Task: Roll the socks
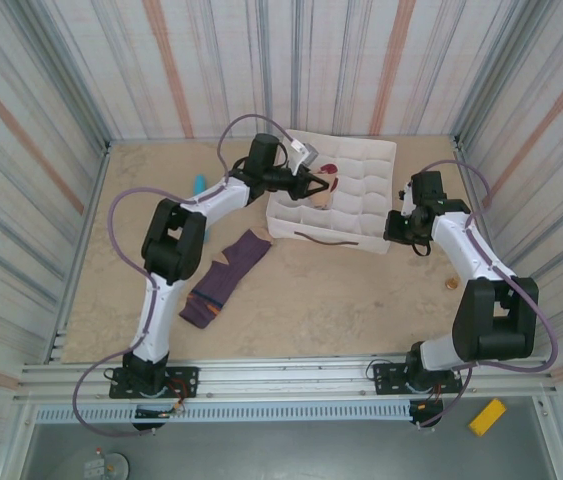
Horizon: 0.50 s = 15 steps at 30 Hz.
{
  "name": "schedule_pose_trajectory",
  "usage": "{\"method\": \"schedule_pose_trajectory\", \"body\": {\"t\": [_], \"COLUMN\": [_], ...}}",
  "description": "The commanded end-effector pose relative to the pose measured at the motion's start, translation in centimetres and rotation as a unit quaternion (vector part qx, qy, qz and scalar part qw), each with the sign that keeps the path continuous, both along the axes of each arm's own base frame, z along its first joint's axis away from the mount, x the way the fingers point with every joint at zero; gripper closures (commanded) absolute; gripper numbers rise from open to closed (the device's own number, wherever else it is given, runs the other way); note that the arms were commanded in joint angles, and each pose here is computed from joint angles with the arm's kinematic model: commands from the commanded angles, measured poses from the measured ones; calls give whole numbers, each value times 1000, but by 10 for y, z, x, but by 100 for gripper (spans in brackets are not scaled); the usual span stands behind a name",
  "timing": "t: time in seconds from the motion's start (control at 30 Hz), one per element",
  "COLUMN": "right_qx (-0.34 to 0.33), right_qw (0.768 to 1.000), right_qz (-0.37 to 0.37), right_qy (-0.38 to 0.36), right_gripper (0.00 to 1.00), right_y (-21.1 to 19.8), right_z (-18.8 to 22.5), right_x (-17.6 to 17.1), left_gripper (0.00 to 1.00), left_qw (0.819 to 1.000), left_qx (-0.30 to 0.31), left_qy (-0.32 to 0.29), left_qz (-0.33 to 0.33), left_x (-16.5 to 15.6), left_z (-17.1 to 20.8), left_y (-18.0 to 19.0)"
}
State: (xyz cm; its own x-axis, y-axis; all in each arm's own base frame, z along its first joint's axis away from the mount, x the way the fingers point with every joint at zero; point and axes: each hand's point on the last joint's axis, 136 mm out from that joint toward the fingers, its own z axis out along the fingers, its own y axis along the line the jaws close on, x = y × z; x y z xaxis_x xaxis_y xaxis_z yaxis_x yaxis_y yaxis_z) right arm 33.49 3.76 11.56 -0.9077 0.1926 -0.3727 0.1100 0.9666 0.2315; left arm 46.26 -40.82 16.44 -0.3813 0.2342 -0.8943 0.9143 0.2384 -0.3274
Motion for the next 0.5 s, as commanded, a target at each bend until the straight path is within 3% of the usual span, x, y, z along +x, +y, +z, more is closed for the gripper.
{"method": "schedule_pose_trajectory", "body": {"t": [0.0,0.23,0.47], "right_qx": [-8,-6,-1], "right_qw": [1000,1000,1000], "right_qz": [8,3,-1], "right_qy": [12,21,30], "right_gripper": [100,100,100], "right_y": [-2,-4,-5], "right_z": [-3,-9,-12], "right_x": [0,2,3], "left_gripper": [100,100,100], "left_qw": [999,999,996], "left_qx": [-14,-8,16], "left_qy": [-24,-34,-90], "left_qz": [-21,-21,7], "left_x": [3,4,8], "left_z": [7,-2,-16], "left_y": [-3,0,8]}}
